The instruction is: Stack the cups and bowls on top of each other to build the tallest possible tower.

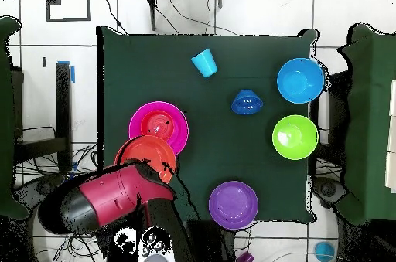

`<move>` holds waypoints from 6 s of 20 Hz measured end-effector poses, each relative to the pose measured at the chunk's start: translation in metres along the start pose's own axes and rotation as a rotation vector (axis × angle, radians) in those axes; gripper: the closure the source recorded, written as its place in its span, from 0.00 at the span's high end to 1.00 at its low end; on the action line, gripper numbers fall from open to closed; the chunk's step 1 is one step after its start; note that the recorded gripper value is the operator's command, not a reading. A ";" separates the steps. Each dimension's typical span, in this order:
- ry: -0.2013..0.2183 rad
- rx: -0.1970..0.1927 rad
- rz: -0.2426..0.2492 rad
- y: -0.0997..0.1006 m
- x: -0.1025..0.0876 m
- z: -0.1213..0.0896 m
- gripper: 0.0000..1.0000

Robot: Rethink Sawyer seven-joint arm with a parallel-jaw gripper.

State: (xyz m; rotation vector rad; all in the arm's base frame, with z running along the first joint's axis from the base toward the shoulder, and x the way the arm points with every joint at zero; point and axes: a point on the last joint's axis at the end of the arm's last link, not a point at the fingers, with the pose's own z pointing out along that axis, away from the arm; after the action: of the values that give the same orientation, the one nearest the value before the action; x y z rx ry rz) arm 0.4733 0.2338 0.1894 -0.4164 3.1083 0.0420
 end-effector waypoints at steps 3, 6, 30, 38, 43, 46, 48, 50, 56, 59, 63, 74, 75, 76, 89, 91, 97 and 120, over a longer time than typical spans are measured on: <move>-0.014 0.002 0.014 -0.002 -0.009 -0.001 0.00; -0.039 0.010 0.018 -0.006 -0.020 -0.003 0.00; -0.291 0.063 0.022 -0.027 -0.092 -0.035 0.00; -0.342 0.073 0.055 -0.049 -0.116 -0.050 0.00; -0.360 0.077 0.056 -0.050 -0.123 -0.056 0.00; -0.359 0.077 0.055 -0.051 -0.123 -0.056 0.00; -0.360 0.078 0.054 -0.051 -0.123 -0.056 0.00; -0.360 0.078 0.053 -0.051 -0.123 -0.056 0.00; -0.359 0.087 0.050 -0.050 -0.121 -0.057 0.00; -0.364 0.095 0.046 -0.048 -0.119 -0.062 0.00; -0.375 0.103 0.043 -0.047 -0.119 -0.068 0.00; -0.381 0.118 0.059 -0.058 -0.117 -0.072 0.00; -0.378 0.120 0.064 -0.060 -0.117 -0.071 0.00; -0.375 0.121 0.065 -0.062 -0.116 -0.069 0.00; -0.284 0.138 0.051 -0.087 -0.102 -0.011 0.00; -0.269 0.136 0.054 -0.091 -0.100 -0.003 0.00; -0.202 0.120 0.063 -0.097 -0.090 0.033 0.00; -0.171 0.118 -0.053 -0.028 -0.072 0.061 0.00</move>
State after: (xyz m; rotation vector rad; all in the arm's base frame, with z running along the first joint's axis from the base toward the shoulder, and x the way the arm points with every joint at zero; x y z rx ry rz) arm 0.5501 0.2274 0.1281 -0.4653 2.9123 -0.0996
